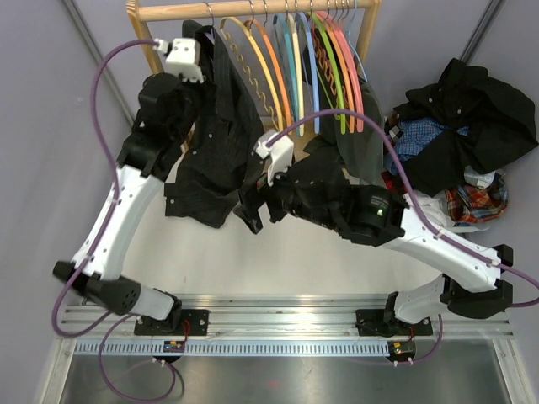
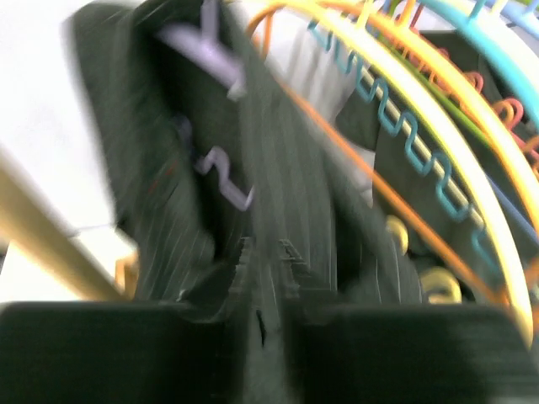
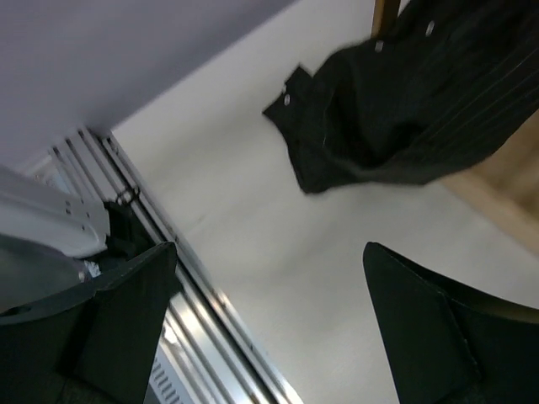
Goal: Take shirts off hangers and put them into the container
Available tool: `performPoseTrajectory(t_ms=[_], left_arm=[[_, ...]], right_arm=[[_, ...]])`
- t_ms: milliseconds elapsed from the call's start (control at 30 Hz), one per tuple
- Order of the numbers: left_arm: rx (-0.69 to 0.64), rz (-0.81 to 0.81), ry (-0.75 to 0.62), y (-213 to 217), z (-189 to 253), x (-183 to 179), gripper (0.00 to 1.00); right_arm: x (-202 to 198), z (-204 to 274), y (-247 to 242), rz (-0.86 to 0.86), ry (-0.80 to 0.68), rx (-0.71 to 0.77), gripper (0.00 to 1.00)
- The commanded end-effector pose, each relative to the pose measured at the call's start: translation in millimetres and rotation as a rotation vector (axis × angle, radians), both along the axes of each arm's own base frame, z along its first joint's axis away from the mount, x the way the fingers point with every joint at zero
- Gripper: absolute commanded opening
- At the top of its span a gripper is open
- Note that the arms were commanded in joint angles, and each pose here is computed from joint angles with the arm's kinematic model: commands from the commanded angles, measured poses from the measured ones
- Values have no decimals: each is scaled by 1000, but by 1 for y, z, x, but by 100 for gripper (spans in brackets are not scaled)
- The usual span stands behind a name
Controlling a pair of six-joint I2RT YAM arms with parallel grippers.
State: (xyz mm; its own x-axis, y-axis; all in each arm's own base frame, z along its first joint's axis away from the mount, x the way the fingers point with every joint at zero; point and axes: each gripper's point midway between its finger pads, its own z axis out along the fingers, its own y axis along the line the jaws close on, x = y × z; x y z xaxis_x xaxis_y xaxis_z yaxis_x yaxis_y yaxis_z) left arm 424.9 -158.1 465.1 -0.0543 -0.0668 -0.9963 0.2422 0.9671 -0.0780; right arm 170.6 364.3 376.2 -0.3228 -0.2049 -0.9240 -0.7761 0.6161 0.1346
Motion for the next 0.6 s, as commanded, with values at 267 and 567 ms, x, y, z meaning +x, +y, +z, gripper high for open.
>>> performPoseTrajectory(t_ms=[267, 567], left_arm=[[-68, 124, -87, 71, 25, -114, 96], [-149, 119, -26, 94, -22, -178, 99]], right_arm=[[53, 108, 34, -67, -283, 53, 99], [132, 119, 41, -355, -437, -29, 100]])
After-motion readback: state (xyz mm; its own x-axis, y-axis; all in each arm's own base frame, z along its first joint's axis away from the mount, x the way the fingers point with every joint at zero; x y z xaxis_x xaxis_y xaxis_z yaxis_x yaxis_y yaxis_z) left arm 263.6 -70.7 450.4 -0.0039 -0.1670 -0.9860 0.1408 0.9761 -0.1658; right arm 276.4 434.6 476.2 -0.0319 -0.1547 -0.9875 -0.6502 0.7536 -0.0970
